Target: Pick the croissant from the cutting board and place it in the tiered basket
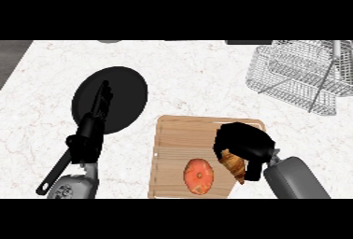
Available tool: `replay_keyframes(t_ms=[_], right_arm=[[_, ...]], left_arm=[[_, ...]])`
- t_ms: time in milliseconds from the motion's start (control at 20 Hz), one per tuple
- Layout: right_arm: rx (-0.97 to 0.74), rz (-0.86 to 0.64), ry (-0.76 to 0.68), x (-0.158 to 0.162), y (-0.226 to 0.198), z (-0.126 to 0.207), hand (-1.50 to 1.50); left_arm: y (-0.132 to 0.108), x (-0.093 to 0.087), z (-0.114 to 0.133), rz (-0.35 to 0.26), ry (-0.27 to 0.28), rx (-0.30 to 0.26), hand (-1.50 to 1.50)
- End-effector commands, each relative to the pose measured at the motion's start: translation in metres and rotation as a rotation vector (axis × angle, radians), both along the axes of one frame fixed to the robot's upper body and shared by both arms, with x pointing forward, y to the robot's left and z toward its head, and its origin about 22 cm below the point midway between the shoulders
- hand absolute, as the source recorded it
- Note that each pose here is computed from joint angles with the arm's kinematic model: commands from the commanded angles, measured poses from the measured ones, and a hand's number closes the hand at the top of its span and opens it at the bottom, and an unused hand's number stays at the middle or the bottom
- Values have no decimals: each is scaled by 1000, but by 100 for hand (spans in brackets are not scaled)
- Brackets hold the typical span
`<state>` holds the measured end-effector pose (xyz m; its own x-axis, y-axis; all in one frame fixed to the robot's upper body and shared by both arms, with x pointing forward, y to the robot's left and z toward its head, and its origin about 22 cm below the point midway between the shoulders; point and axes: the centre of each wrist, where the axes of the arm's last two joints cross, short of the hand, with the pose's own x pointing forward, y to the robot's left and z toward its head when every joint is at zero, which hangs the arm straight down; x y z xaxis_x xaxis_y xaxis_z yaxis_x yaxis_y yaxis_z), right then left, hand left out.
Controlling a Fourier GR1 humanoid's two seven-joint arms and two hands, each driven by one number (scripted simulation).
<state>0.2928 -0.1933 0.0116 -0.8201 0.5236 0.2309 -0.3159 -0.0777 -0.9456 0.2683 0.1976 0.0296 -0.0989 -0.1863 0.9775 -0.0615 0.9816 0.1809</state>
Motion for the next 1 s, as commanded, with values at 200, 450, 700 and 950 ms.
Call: replay_keyframes(t_ms=[200,450,700,950], right_arm=[[-169,-581,26,19,-21,-9,150],[-362,-1134,47,27,-62,-9,150],[-364,-1487,-71,55,3,39,150],[-339,-1684,-223,71,42,112,150]], left_arm=[[12,1,1,15,8,1,0],[14,-2,-1,25,8,23,0],[8,2,-2,5,18,16,0],[-13,3,5,-16,23,1,0]])
